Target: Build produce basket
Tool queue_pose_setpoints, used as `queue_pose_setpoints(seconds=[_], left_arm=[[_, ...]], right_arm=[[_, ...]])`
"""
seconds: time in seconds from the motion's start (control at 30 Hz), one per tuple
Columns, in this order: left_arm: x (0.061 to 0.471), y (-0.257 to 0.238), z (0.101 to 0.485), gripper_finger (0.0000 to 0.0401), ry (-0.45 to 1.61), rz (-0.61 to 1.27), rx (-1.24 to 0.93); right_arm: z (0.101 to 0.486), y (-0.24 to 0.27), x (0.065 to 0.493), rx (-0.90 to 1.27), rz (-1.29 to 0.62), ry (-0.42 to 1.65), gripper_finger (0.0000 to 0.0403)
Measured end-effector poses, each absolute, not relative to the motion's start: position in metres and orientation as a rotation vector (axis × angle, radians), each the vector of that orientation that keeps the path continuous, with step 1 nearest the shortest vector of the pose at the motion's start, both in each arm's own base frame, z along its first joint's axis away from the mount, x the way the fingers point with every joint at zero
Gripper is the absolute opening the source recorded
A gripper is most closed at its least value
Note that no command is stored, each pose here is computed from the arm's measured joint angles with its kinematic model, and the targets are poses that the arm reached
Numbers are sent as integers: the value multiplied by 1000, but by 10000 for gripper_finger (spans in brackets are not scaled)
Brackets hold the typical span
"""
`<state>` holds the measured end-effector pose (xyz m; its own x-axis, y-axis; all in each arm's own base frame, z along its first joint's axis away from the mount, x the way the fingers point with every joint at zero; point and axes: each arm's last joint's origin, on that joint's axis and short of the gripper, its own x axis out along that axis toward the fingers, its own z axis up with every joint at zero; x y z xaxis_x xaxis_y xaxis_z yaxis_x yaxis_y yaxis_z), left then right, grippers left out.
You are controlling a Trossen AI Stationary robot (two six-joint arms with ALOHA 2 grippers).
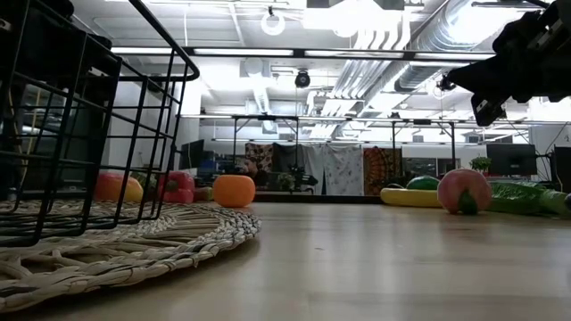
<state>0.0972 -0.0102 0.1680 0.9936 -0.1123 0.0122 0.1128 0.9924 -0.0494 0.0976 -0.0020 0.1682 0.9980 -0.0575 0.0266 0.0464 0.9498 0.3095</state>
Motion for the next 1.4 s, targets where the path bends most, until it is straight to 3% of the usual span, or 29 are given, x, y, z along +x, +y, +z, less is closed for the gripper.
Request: queue_pose_setpoints(seconds=[0.17, 0.43, 0.97, 1.23, 1.4], left_arm=[[97, -10, 171, 3, -43, -102, -89], [99, -1, 188, 19, -199, 195, -134], [145, 28, 233, 214, 312, 557, -130], [168, 62, 250, 260, 609, 681, -180], [177, 88, 247, 272, 684, 792, -278]], right_arm=[[168, -2, 98, 314, -53, -35, 0], [168, -2, 98, 314, -53, -35, 0], [168, -2, 98, 314, -53, -35, 0], [168, -2, 98, 314, -53, -36, 0], [168, -2, 98, 314, -53, -36, 0]])
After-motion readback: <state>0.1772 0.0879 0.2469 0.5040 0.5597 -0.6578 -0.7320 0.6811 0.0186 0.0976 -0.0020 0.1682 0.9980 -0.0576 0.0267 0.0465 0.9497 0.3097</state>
